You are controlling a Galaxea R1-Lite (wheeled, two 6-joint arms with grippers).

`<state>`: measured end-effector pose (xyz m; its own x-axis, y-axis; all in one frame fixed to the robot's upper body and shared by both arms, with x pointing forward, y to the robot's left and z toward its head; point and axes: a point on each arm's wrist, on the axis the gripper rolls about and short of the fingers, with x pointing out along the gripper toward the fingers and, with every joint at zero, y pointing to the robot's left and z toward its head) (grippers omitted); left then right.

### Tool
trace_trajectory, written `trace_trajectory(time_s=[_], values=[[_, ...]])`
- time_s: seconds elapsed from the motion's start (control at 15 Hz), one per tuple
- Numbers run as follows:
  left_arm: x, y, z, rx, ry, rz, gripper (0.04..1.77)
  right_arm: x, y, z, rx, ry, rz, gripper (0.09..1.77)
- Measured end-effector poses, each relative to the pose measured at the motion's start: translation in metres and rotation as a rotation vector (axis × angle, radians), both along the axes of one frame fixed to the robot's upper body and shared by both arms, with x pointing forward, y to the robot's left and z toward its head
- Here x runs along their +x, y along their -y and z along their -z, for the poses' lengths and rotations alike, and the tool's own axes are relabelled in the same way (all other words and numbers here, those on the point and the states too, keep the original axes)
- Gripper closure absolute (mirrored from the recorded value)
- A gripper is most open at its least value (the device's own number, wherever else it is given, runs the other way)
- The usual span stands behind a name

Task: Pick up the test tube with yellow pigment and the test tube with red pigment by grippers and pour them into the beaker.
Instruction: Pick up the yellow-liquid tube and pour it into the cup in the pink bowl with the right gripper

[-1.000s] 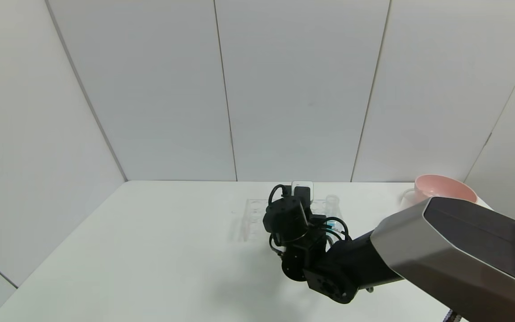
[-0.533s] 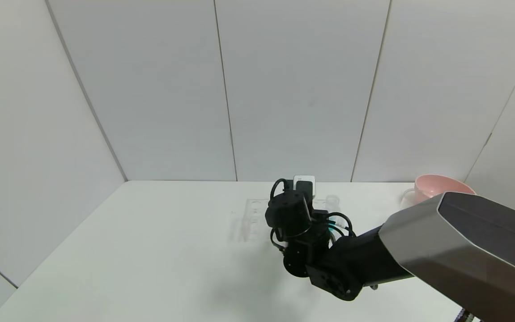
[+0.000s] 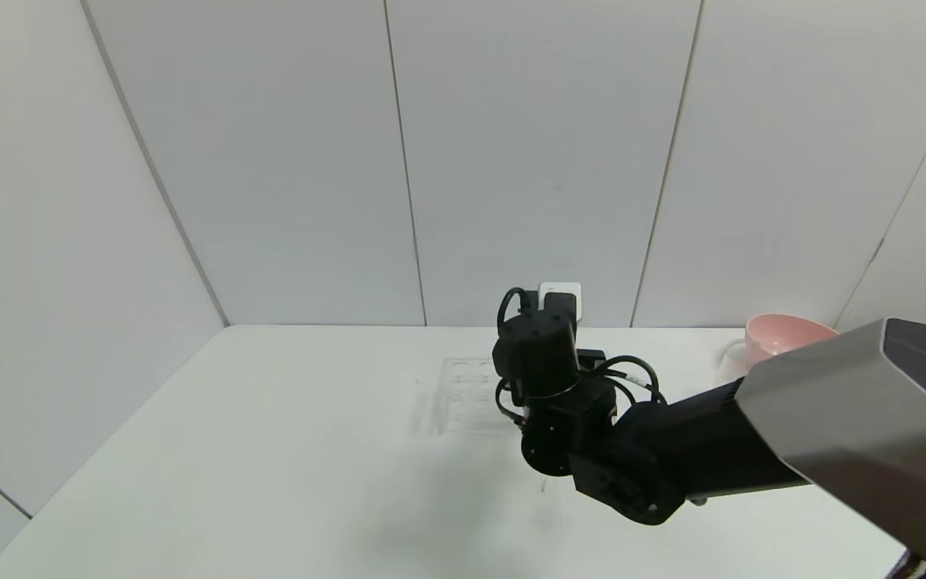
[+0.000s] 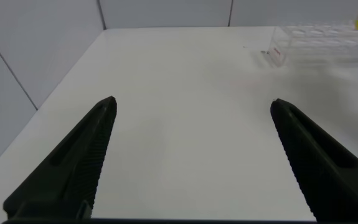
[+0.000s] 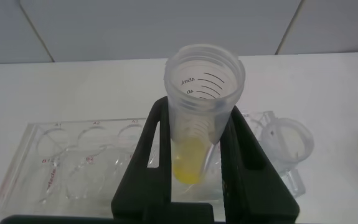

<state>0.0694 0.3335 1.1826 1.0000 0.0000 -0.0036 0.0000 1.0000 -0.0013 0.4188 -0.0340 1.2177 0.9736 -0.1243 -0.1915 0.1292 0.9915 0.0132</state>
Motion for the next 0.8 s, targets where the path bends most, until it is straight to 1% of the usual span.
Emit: trace_trajectory(time_s=[0.27,0.47,0.53,0.67,0.73,0.8], values=[[0.0,0.0,0.0,0.0,0.0,0.0,0.05,-0.011,0.005,-0.038,-0.012,0.049,-0.021,1.35],[0.0,0.0,0.0,0.0,0.0,0.0,0.05,-0.015,0.021,-0.074,-0.033,0.098,-0.016,1.35],[0.0,0.0,0.0,0.0,0.0,0.0,0.05,-0.014,0.03,-0.085,-0.042,0.114,-0.003,1.35],[0.0,0.0,0.0,0.0,0.0,0.0,0.05,-0.008,0.063,-0.109,-0.072,0.143,0.046,1.35],[0.0,0.0,0.0,0.0,0.0,0.0,0.05,-0.004,0.083,-0.119,-0.082,0.155,0.062,1.35],[0.0,0.0,0.0,0.0,0.0,0.0,0.05,-0.001,0.108,-0.13,-0.088,0.168,0.062,1.35]])
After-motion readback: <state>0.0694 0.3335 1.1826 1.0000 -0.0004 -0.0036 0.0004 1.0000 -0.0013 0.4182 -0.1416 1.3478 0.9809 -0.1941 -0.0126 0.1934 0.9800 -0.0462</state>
